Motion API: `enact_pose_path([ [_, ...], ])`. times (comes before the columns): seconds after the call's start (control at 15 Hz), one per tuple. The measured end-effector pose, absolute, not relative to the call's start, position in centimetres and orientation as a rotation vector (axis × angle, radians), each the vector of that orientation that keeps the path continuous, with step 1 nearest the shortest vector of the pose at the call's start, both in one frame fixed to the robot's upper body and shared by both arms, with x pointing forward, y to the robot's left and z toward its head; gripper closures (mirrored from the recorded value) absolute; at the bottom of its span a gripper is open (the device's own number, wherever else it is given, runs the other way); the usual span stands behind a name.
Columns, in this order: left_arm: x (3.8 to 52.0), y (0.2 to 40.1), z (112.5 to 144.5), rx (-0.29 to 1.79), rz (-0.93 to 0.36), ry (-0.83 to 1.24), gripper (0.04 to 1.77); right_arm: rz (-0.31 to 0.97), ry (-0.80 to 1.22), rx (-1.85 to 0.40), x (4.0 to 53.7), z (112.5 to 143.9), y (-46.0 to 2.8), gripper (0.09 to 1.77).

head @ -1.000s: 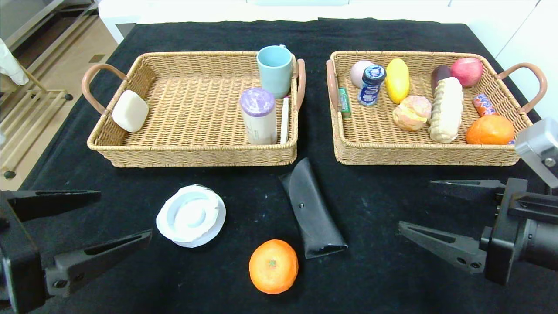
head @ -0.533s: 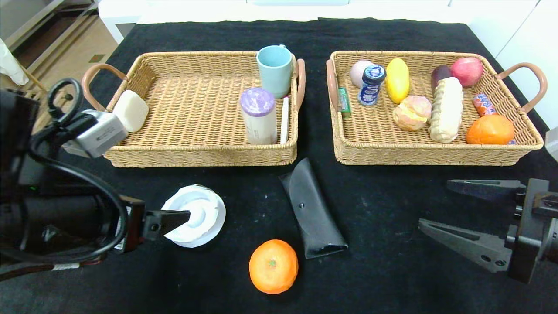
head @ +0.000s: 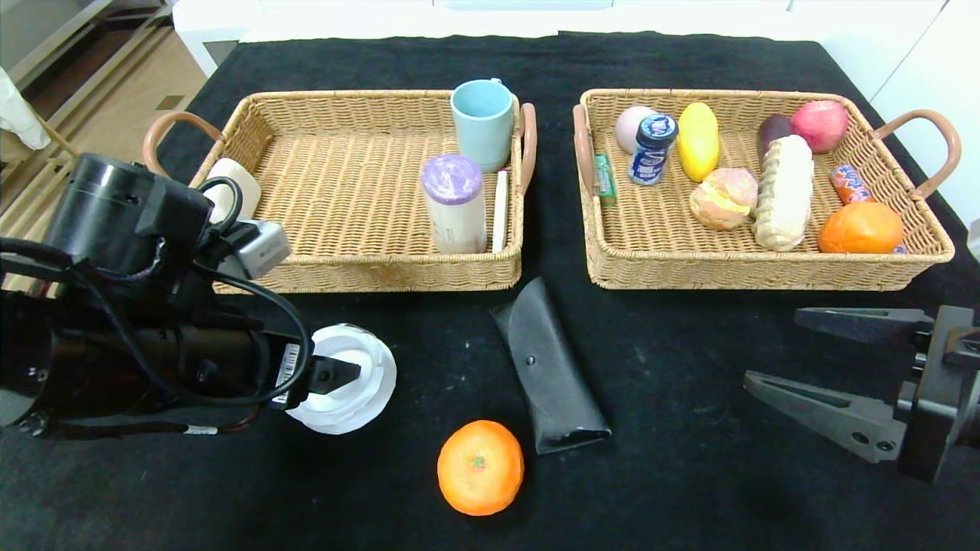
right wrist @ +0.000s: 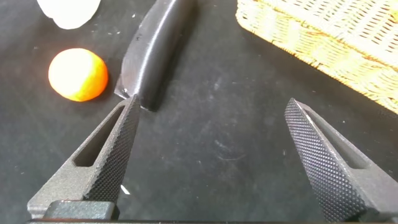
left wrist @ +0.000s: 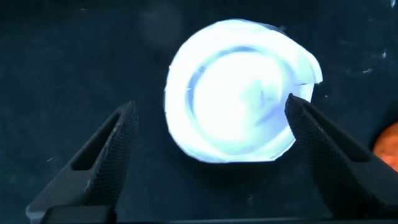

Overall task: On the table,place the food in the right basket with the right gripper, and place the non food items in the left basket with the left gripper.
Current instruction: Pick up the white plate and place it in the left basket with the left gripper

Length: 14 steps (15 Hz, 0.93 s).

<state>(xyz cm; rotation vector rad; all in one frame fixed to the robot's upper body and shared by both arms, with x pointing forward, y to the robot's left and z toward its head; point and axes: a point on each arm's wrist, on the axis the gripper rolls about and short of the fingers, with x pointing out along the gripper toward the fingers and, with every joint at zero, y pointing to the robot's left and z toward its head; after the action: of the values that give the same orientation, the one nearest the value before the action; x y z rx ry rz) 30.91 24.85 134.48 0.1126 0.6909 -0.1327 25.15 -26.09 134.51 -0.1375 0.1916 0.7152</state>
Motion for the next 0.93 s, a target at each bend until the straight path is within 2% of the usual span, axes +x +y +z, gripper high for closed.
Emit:
enact_pose_path([
  [0.4, 32.1, 25.2, 133.5, 0.105, -0.118, 0.732, 0.09, 0.709, 0.199, -0.138, 25.5, 134.3, -26.1, 0.16],
  [0.67, 32.2, 25.3, 133.2, 0.094, -0.137, 0.745, 0.72, 0.709, 0.214, -0.139, 25.9, 133.9, -25.9, 0.16],
  [0.87, 32.2, 25.3, 133.0, 0.095, -0.136, 0.753, 1.0, 0.709, 0.22, -0.14, 26.1, 133.8, -25.8, 0.16],
  [0.93, 32.2, 25.3, 133.0, 0.096, -0.136, 0.755, 1.15, 0.71, 0.224, -0.14, 26.1, 133.7, -25.8, 0.16],
])
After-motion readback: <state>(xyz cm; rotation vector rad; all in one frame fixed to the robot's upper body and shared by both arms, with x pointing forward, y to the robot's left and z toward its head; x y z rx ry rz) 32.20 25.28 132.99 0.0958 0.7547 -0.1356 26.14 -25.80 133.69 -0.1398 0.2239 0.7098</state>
